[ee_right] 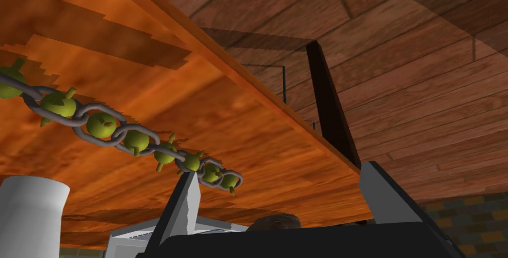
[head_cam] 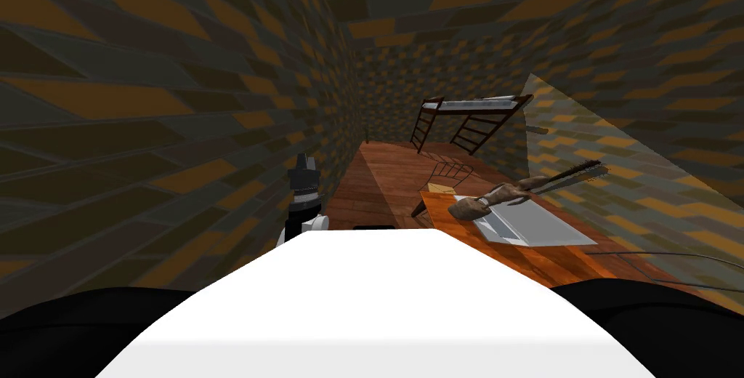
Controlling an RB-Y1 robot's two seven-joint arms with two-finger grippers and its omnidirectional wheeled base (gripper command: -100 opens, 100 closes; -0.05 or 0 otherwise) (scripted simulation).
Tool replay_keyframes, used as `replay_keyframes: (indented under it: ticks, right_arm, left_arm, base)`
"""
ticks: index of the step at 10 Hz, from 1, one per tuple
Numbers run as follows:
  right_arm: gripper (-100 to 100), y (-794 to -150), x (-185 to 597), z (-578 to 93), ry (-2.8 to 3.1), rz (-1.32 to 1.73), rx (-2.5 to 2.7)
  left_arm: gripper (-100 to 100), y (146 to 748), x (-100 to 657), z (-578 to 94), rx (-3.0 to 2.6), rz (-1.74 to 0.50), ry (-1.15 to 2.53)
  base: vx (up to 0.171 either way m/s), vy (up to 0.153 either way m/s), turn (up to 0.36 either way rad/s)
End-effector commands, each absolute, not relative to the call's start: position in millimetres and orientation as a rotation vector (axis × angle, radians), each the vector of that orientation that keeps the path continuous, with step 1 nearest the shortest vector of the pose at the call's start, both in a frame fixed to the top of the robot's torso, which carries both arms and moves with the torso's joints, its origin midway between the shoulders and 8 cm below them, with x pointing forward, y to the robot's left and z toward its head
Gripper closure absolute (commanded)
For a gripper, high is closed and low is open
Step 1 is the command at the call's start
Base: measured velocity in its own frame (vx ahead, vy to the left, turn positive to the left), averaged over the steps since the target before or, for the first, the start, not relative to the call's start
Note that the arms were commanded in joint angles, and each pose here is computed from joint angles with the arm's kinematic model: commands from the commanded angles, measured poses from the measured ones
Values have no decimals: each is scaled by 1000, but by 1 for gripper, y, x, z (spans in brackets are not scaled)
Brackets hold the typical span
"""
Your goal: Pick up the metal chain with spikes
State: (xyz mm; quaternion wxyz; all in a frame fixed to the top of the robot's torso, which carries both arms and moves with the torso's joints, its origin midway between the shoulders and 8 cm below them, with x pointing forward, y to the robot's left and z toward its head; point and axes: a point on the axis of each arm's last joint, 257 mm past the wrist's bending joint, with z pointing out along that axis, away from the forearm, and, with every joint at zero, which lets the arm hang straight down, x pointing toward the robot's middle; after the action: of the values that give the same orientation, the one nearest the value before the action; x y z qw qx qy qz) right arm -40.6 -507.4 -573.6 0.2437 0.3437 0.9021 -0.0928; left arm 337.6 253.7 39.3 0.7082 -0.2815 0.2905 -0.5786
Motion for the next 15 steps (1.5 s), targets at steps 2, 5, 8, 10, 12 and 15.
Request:
replay_keyframes:
  ticks: [2, 5, 8, 10, 12, 15]
  right_arm:
    - [-100, -510, -81, -585, 2567, -333, 914]
    - [-100, -511, -102, -591, 2627, -378, 888]
    - [-100, -511, -128, -596, 2693, -425, 872]
    - [-100, -512, -141, -598, 2740, -458, 838]
    - [-100, -511, -160, -601, 2792, -492, 813]
    - [-100, -510, -182, -604, 2873, -539, 751]
  left_arm:
    - [0, 254, 338, 39, -625, -1285, 645]
    - [0, 254, 338, 39, -625, -1285, 645]
    - [0, 254, 338, 39, -625, -1285, 645]
    - [0, 254, 338, 39, -625, -1285, 645]
    - [0, 254, 338, 39, -625, -1285, 645]
    - [0, 254, 338, 39, -625, -1285, 645]
  base:
    - [31, -76, 101]
    - [18, -45, 62]
    - [18, -66, 80]
    - [6, -41, 43]
    - [16, -54, 79]
    - [16, -63, 65]
